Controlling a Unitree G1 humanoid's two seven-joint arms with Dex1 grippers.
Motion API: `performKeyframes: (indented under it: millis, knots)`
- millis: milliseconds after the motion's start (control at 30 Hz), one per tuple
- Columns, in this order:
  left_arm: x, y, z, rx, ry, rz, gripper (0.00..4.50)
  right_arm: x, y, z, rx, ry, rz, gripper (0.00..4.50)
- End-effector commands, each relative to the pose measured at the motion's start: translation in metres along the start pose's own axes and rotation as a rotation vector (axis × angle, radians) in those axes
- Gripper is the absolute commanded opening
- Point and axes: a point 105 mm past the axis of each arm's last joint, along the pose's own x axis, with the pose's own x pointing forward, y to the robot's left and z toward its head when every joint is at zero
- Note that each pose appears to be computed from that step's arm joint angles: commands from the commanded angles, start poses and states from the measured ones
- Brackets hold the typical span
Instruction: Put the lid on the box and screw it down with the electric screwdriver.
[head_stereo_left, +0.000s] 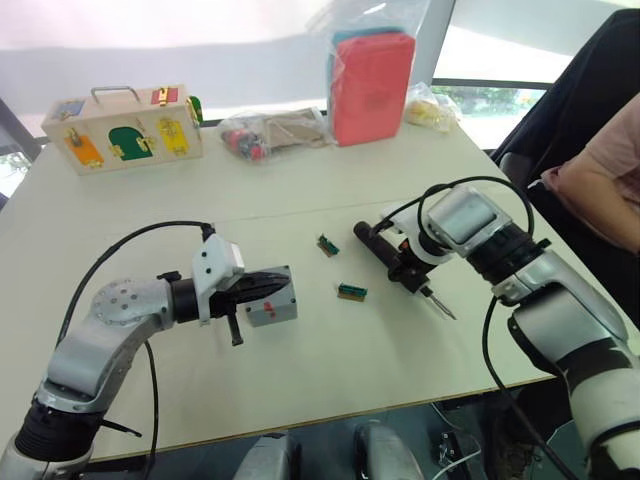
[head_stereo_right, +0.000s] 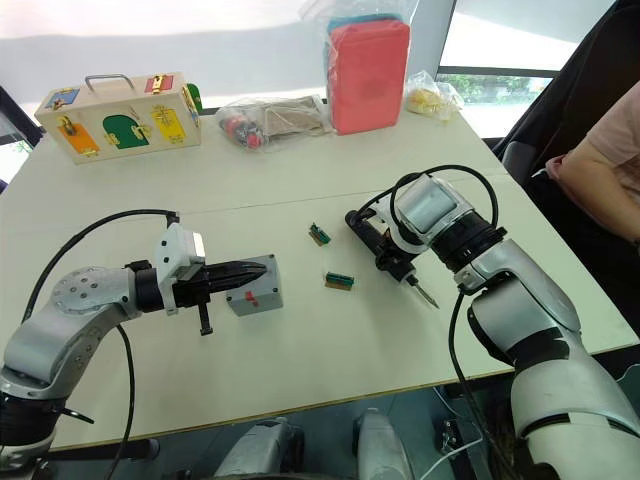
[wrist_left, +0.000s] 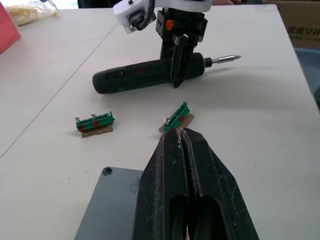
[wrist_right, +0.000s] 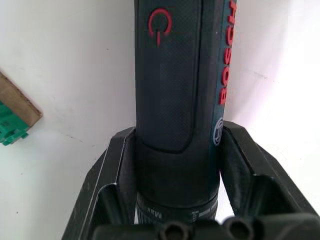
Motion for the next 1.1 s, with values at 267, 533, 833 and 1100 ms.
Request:
performKeyframes:
  millis: [267, 533, 833, 1100]
  knots:
    - [-0.017, 0.018, 0.007, 0.092, 0.026, 0.044, 0.0, -0.052, -0.033, 0.042, -0.118, -0.283, -0.131, 1.82]
    - [-0.027, 0.034, 0.003, 0.097, 0.084, 0.051, 0.0, -0.143, 0.052, 0.108, -0.416, -1.078, 0.122, 1.82]
    - [-0.028, 0.032, -0.011, 0.044, 0.132, -0.007, 0.0, -0.177, 0.119, 0.12, -0.391, -1.567, 0.387, 1.82]
    - [-0.017, 0.032, -0.038, 0.028, 0.191, -0.012, 0.0, -0.148, 0.141, 0.109, -0.294, -1.629, 0.474, 1.82]
